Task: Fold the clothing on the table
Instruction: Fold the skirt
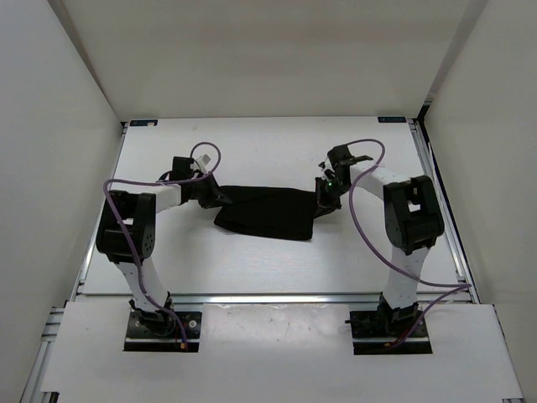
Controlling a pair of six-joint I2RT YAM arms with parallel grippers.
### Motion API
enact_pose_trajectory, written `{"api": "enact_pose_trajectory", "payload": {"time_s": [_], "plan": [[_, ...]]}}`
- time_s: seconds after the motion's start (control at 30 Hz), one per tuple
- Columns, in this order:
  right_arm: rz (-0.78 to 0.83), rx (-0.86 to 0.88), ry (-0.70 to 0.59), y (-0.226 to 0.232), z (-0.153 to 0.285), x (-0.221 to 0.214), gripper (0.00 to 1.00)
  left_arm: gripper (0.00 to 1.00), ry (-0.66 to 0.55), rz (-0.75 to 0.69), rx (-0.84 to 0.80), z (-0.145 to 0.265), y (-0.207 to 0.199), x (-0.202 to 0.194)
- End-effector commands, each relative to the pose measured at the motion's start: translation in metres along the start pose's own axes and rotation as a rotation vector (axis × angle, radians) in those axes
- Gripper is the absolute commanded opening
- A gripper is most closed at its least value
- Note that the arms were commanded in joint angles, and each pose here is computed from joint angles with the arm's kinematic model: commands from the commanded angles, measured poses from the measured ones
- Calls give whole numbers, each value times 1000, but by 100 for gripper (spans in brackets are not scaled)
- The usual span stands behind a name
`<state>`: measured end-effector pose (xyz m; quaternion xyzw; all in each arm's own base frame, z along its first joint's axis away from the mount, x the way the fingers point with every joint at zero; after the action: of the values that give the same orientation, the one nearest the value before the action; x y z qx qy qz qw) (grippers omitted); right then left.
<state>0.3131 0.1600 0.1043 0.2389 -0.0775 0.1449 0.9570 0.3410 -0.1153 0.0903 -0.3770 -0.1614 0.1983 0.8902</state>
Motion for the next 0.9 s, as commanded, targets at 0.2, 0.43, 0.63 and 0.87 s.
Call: {"api": "enact_pose_trajectory", "payload": {"time_s": [0.2, 0.43, 0.63, 0.87], "plan": [[-15, -78, 34, -11, -13, 9, 12, 0, -57, -100, -102, 29, -53, 13], [-15, -28, 52, -5, -28, 12, 12, 0, 13, -127, -143, 18, -87, -7], [21, 17, 29, 5, -30, 19, 11, 0, 61, -139, -188, 4, -117, -28], [45, 26, 54, 14, -36, 14, 11, 0, 74, -145, -227, -12, -140, -42]]}}
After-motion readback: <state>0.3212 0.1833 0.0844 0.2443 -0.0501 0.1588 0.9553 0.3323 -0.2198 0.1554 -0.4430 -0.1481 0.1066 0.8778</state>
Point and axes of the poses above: each gripper's point midway between its finger pads, its own z axis back along the fingers, its own y axis along the line the jaws close on, x = y × z, the point moved 8 cm from there along z, back along the fingers, and after that the axes turned 15 degrees about z, right-handed, at the moved point
